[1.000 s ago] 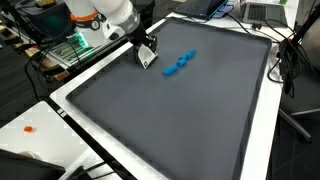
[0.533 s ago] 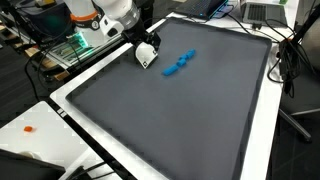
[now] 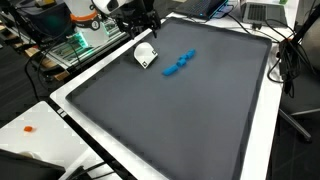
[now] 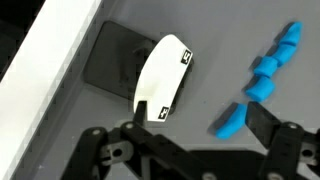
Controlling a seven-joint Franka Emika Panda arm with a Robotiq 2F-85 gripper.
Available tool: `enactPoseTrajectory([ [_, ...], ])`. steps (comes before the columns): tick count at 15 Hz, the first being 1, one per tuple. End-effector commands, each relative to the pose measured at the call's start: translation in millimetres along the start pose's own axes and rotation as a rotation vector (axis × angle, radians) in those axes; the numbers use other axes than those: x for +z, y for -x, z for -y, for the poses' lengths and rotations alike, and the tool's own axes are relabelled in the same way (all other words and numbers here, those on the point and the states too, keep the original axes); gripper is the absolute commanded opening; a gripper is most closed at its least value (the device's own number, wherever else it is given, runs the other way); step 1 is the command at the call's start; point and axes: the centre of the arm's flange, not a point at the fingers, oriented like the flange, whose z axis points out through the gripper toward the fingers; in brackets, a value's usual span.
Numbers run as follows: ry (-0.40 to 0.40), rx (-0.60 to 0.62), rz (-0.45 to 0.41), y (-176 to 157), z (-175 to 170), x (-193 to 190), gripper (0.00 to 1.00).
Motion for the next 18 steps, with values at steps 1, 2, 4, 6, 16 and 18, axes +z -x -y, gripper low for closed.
enactPoseTrajectory([
  [1,0.033,-0.195,-0.041,26.7,13.2,-39.6,1.00],
  [2,0.047,-0.248,-0.051,34.1,19.7,-48.1,1.00],
  [4,0.069,-0.354,-0.069,46.6,29.5,-60.4,1.00],
  [6,0.081,-0.464,-0.083,58.0,40.4,-69.6,1.00],
  [16,0.073,-0.865,-0.120,80.6,67.7,-83.5,1.00],
  [18,0.075,-0.920,-0.119,81.0,68.0,-83.8,1.00],
])
